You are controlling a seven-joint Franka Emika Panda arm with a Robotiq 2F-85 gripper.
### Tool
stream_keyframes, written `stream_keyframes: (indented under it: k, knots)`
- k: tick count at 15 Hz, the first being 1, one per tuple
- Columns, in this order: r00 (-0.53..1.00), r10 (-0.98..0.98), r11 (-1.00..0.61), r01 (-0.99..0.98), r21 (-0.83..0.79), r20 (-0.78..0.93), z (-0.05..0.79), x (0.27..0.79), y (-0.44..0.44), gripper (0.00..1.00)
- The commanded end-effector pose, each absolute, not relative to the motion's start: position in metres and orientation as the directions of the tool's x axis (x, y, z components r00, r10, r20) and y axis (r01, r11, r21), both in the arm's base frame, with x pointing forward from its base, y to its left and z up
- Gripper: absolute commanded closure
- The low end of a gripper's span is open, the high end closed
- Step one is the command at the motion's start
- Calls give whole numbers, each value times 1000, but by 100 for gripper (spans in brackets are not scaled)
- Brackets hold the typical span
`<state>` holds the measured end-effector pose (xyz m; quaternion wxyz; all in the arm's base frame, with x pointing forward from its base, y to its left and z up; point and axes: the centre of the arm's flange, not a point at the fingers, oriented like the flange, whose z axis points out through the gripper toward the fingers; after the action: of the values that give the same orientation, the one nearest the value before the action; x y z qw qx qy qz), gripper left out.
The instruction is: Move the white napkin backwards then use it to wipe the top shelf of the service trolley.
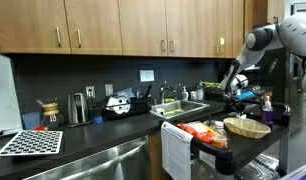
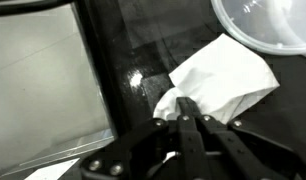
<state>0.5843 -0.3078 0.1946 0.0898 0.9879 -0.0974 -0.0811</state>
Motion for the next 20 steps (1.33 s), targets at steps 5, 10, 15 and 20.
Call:
stream_keyframes:
  k: [5,10,15,20]
  knots:
    - [986,-87,-992,-73,102,-144,186,621,-239,100]
    - [988,-12,-998,-4,55,-153,181,627,-195,100]
    - [982,71,-997,74,11,-174,177,626,-153,100]
    - [969,151,-988,144,-50,-195,175,619,-112,100]
